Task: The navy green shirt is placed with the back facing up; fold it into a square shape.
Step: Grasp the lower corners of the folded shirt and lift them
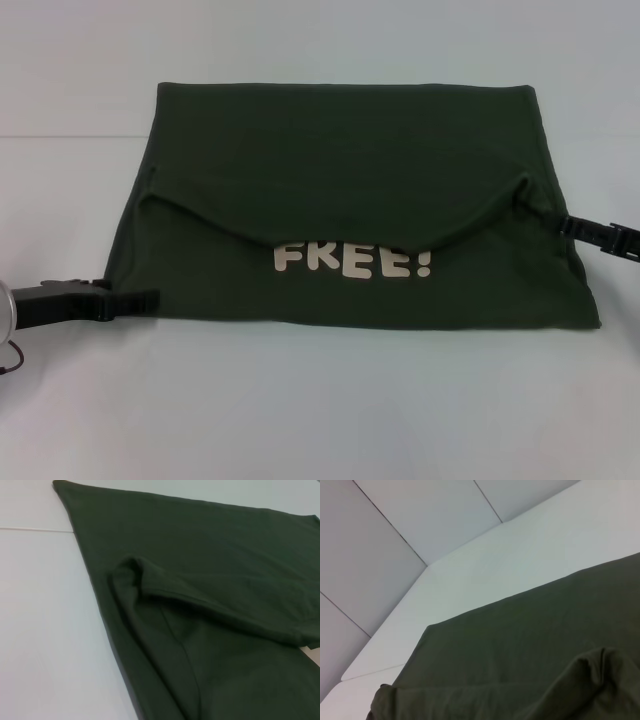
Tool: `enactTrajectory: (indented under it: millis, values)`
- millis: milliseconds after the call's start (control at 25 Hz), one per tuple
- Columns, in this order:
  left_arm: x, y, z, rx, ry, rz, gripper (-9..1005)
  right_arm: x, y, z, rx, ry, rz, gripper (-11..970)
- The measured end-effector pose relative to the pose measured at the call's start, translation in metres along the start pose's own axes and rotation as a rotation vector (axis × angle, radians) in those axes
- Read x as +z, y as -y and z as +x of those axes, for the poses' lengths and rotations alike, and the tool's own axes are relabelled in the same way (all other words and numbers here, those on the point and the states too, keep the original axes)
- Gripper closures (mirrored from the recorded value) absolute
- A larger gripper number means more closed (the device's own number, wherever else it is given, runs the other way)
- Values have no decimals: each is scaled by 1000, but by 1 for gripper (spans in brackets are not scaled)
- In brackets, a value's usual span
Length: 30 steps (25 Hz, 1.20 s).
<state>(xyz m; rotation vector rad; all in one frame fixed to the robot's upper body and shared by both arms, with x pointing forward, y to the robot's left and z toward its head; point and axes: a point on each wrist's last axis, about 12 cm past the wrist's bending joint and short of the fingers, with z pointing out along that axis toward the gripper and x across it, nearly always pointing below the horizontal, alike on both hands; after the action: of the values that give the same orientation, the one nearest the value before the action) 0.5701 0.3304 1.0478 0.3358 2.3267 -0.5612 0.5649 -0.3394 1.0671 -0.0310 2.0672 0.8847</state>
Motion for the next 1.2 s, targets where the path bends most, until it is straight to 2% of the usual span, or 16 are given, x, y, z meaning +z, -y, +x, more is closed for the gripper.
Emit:
enactTrajectory:
  millis: [680, 1200]
  values:
    - [1, 8, 1, -5, -13, 54, 113, 0, 1, 0, -1, -1, 7, 32]
    - [-1, 10, -5, -5, 0, 63, 112, 3, 1, 0, -12, -10, 22, 39]
